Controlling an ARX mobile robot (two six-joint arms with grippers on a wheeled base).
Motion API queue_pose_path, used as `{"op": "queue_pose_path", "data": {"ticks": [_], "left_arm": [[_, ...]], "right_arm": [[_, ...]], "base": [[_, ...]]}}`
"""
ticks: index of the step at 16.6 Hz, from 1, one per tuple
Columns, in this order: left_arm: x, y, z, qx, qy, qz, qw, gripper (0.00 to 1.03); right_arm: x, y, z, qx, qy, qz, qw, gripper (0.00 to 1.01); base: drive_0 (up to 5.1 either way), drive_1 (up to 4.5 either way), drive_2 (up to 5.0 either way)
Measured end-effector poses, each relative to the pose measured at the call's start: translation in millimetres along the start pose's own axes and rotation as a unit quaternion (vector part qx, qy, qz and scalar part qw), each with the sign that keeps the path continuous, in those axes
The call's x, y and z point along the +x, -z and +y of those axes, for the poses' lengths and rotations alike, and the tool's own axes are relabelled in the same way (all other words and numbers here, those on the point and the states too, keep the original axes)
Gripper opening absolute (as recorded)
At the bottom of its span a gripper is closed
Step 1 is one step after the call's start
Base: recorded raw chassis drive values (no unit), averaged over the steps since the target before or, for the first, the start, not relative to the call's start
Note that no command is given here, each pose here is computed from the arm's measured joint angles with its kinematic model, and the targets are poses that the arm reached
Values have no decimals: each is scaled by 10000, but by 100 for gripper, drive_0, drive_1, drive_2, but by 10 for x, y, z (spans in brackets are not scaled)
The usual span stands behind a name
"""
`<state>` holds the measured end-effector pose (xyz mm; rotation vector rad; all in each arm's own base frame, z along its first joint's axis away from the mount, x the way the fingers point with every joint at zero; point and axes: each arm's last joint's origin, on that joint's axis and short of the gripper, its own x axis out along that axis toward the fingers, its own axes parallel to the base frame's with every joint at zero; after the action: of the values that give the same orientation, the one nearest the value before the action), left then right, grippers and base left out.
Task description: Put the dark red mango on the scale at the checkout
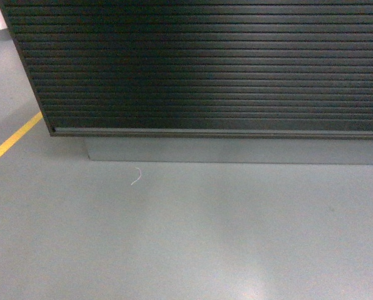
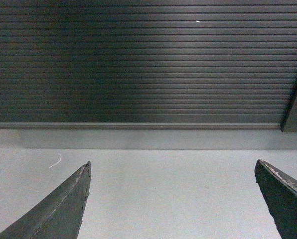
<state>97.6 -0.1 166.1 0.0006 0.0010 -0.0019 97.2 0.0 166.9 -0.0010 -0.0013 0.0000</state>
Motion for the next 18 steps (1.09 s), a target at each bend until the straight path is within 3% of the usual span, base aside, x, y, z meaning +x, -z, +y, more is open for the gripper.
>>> {"op": "queue_pose_path", "data": {"ticks": [18], "left_arm": [[0, 0, 1, 0, -10, -2, 10000, 98]], "right_arm": [[0, -3, 0, 0, 2, -13, 10000, 98]], "base": [[6, 433, -421]]}}
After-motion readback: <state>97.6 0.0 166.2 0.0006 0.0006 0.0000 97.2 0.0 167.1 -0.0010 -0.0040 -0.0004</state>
